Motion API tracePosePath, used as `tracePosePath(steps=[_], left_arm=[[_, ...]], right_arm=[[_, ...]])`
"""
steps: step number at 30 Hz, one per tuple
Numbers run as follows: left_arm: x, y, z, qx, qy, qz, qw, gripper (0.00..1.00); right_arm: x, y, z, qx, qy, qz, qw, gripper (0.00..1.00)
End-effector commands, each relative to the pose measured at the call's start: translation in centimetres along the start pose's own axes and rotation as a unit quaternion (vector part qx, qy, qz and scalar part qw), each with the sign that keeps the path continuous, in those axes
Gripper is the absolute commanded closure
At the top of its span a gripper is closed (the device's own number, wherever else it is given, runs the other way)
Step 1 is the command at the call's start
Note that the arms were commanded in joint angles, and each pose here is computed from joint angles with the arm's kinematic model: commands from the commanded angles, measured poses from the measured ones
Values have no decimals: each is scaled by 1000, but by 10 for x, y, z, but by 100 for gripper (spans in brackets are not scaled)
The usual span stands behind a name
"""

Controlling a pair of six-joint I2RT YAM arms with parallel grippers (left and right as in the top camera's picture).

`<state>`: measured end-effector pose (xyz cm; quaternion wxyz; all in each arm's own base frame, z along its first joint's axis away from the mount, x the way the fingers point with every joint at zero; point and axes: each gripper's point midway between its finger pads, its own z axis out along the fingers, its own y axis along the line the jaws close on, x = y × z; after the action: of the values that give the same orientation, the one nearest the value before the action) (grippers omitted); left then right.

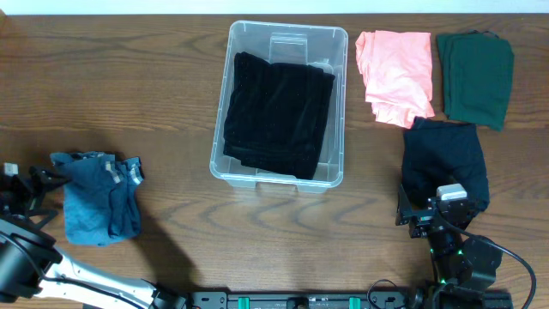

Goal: Pack container
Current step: 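Move the left gripper back to the light-blue denim garment, then grasp the light-blue denim garment's edge with the left gripper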

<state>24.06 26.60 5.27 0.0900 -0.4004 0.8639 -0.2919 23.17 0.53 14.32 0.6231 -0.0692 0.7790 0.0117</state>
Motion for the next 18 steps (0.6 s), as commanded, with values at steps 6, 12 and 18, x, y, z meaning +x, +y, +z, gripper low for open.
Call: tracePosePath(steps=[6, 12, 18], left_arm=[[6, 7, 9, 4, 4, 35, 999, 2], [8, 20, 14, -19, 6, 56, 998, 4], [14, 25, 24, -15, 8, 52, 998, 4]], right_arm=[[0, 0, 0, 0, -1, 5, 1000, 1], [0, 0, 0, 0, -1, 5, 1000, 1], [0, 0, 0, 0, -1, 5, 1000, 1]])
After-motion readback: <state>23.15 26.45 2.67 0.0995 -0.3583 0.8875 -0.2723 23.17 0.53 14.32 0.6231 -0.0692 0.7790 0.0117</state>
